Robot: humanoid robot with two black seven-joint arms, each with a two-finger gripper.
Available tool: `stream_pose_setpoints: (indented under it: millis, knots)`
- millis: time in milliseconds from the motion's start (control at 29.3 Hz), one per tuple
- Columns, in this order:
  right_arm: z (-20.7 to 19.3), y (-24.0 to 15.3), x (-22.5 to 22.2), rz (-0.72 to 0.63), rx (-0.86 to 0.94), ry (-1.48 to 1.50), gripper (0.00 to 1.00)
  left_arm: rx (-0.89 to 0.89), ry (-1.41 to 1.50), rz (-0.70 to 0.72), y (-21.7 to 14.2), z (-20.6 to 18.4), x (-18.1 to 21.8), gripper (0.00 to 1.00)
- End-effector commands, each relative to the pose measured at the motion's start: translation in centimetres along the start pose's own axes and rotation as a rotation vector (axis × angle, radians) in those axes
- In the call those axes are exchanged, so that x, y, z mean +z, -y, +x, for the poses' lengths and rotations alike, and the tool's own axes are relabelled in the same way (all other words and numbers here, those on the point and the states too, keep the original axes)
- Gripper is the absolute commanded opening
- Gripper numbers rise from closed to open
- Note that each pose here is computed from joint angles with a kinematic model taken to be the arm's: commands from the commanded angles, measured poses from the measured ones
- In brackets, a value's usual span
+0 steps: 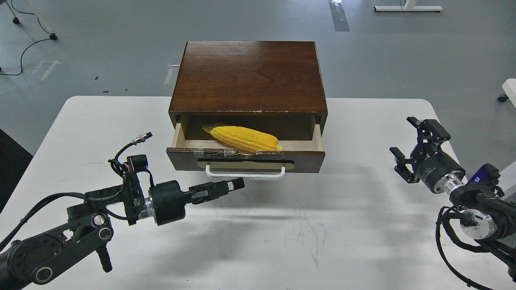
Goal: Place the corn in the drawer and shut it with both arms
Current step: 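Push the drawer front with the left gripper toward the box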
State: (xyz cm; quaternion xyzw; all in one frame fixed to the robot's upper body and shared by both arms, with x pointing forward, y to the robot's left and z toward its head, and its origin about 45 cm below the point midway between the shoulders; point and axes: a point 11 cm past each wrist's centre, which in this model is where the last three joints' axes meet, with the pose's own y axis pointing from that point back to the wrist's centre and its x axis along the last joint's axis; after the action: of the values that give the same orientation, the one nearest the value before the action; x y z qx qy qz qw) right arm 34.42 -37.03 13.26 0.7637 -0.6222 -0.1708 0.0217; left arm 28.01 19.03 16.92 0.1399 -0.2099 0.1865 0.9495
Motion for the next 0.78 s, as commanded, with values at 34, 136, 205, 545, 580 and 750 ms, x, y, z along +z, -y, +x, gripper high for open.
stream_pose_setpoints:
  millis: [34, 136, 205, 545, 580, 750]
  knots:
    - [0.0, 0.0, 0.0, -0.001, 0.0, 0.0, 1.0, 0.003, -0.003, 0.007, 0.1, 0.2, -0.3, 0.0]
    - [0.0, 0.0, 0.1, -0.002, 0.001, 0.0, 0.99, 0.005, -0.002, 0.008, 0.2, 0.4, -0.4, 0.0]
    - [0.0, 0.0, 0.1, -0.002, 0.001, 0.0, 0.99, 0.008, 0.001, 0.008, 0.2, 0.5, -0.3, 0.0]
    - [-0.4, 0.0, 0.6, -0.007, -0.005, 0.011, 1.0, 0.016, 0.017, 0.017, 0.3, 1.4, -0.5, 0.0]
    - [-0.5, 0.1, 0.6, -0.007, -0.006, 0.012, 1.0, 0.015, 0.018, 0.018, 0.3, 1.4, -0.5, 0.0]
    - [-0.5, 0.0, 0.8, -0.01, -0.007, 0.015, 0.99, 0.03, 0.006, 0.029, 0.3, 1.8, -1.0, 0.0]
